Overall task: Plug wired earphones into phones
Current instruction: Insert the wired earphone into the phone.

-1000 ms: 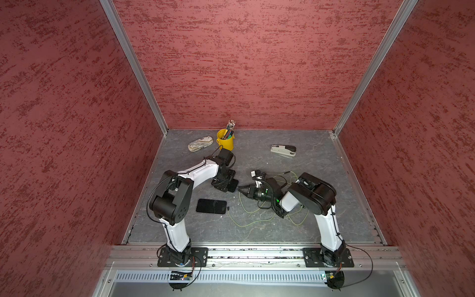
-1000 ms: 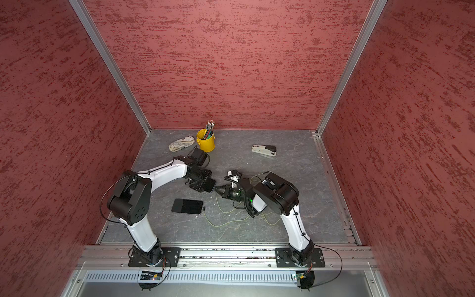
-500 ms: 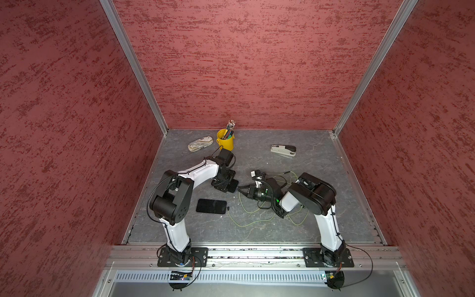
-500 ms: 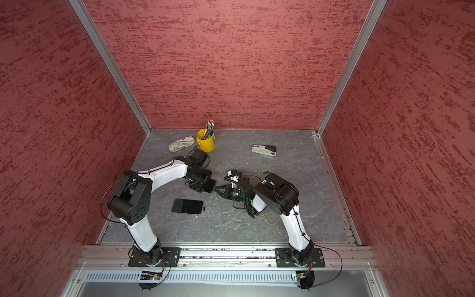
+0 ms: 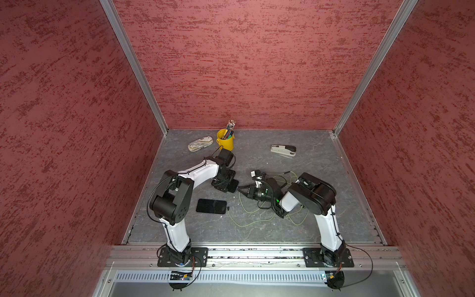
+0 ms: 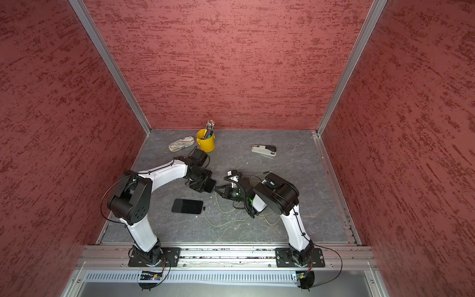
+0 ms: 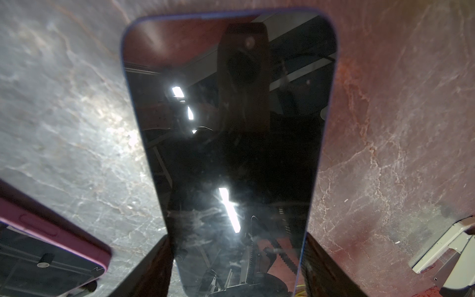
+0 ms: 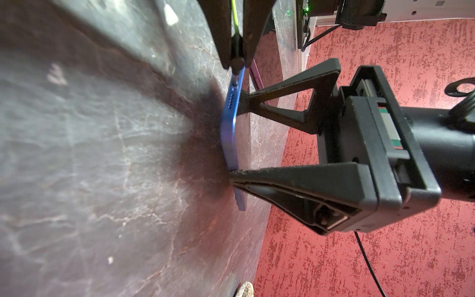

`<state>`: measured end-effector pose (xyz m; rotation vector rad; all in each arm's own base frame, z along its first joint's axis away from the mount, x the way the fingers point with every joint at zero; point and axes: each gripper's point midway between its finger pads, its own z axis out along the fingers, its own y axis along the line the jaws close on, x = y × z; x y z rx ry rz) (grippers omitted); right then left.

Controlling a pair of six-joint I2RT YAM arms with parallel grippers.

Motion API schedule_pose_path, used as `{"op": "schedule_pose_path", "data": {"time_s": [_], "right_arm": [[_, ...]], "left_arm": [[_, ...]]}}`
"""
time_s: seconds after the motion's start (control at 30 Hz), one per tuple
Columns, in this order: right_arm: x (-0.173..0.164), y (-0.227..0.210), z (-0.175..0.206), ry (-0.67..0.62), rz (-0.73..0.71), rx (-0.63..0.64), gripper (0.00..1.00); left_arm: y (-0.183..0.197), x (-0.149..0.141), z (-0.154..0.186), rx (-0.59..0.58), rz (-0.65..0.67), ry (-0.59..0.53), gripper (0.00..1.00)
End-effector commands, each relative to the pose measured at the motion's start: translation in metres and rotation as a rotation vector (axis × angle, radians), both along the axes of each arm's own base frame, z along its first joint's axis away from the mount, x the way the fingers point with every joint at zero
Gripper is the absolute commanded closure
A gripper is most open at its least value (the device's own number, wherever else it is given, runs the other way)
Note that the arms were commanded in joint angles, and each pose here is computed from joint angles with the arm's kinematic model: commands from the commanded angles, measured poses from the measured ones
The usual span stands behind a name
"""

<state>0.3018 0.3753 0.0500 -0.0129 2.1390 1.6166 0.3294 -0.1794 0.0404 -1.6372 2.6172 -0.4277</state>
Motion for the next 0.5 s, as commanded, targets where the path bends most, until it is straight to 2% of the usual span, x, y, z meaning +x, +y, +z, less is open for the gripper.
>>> {"op": "schedule_pose_path", "data": {"time_s": [0.0,0.47], "right_arm": [[0.003,0.006,0.007,-0.023,0.011,0.012,1.0],[0.002,0.007,0.014,-0.032,0.012,0.043,1.0]], "left_arm": [[-0.016,-0.004,0.002,-0.062,-0.015,0.008,0.36],[-0.034,-0.009,0.001,-0.174,-0.013,0.023,0.36]]}}
